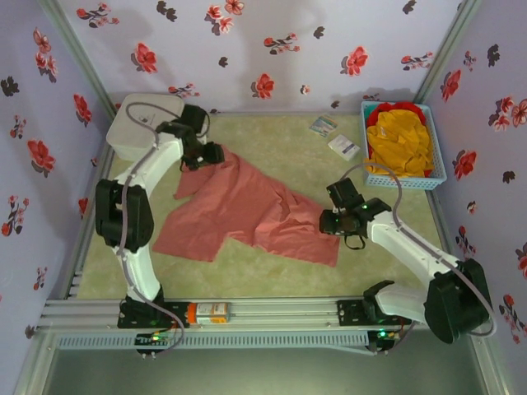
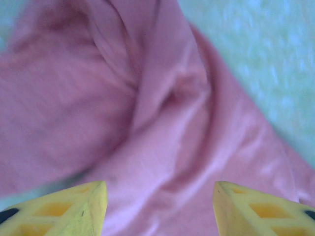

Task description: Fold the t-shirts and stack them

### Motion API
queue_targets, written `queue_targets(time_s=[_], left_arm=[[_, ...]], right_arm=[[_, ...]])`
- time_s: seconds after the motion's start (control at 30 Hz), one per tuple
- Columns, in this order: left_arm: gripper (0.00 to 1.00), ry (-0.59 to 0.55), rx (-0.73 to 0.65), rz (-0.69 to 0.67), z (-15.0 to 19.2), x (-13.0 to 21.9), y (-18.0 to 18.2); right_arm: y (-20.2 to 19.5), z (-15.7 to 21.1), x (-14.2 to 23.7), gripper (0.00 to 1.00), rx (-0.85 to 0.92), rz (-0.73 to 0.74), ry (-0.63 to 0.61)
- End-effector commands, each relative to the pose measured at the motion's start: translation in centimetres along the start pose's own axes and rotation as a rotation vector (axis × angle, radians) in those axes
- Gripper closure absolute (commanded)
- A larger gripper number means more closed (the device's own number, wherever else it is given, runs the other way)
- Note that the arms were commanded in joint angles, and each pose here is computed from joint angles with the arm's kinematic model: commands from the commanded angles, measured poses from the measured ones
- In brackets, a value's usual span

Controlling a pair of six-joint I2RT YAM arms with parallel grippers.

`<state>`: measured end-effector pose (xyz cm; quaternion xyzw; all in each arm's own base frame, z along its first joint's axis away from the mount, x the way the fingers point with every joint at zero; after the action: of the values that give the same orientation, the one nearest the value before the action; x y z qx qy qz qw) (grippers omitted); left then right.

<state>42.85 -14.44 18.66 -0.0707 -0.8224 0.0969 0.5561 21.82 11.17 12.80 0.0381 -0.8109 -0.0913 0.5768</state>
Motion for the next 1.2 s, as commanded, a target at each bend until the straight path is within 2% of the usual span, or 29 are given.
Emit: queue_targets(time_s=[0.0,0.07,0.2,0.37,0.47,0.63,0.7,0.8,0.87,0.97,1.03,1.17], left_arm=[[0.40,0.110,-0.062,-0.019,-0.2,-3.2,0.0],[0.39,0.136,-0.073,-0.010,-0.9,-4.5,-0.6],[0.38,0.143,-0.124,-0.012,-2.3,-6.6,-1.5],[0.36,0.161,-0.134,-0.054,-3.2,-9.5,-1.1],[0.36,0.132,-0.144,-0.052,-4.0,-10.5,-1.2],[0.42,0.097,-0.136,-0.043,-5.0,-11.4,-1.5],[0.57,0.090,-0.129,-0.048,-5.2,-11.6,-1.4],[0.84,0.073,-0.137,-0.067,-5.8,-11.5,-1.3],[0.93,0.051,-0.145,-0.062,-6.3,-11.1,-1.4],[1.00,0.005,-0.162,-0.039,-7.5,-9.5,-2.1],[1.00,-0.020,-0.172,-0.008,-8.0,-7.7,-2.8],[1.00,-0.057,-0.210,0.008,-7.7,-1.9,-3.7]], right_arm=[[0.4,-0.6,0.0,0.46,0.005,0.021,0.022],[0.5,-1.0,0.1,0.33,0.017,0.030,0.029],[0.7,-2.2,-0.1,0.23,0.037,0.059,0.032],[1.0,-3.2,-1.1,0.25,0.039,0.063,0.035],[0.9,-3.6,-1.8,0.28,0.030,0.068,0.040],[0.8,-4.0,-2.6,0.42,0.023,0.070,0.046],[0.8,-4.5,-2.8,0.54,0.028,0.076,0.034],[0.5,-5.6,-2.8,0.84,0.018,0.104,0.005],[0.6,-6.7,-2.3,0.96,0.014,0.114,-0.023],[0.9,-8.4,-1.0,1.00,0.018,0.131,-0.080],[1.1,-9.4,0.2,1.00,0.027,0.141,-0.123],[1.3,-10.1,3.3,1.00,0.036,0.117,-0.209]])
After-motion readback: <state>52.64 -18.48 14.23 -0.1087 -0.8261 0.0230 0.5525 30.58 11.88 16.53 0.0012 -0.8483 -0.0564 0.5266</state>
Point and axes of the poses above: each hand's point on the last joint's axis, 136 mm out from that joint toward the fingers, its own x axis back along the fingers, its own y axis along the line the jaws close on, z = x × y, the point moved 5 cm from there along x, back along the fingers, and after that the axes turned 4 degrees about -x, right-handed, at the moved point
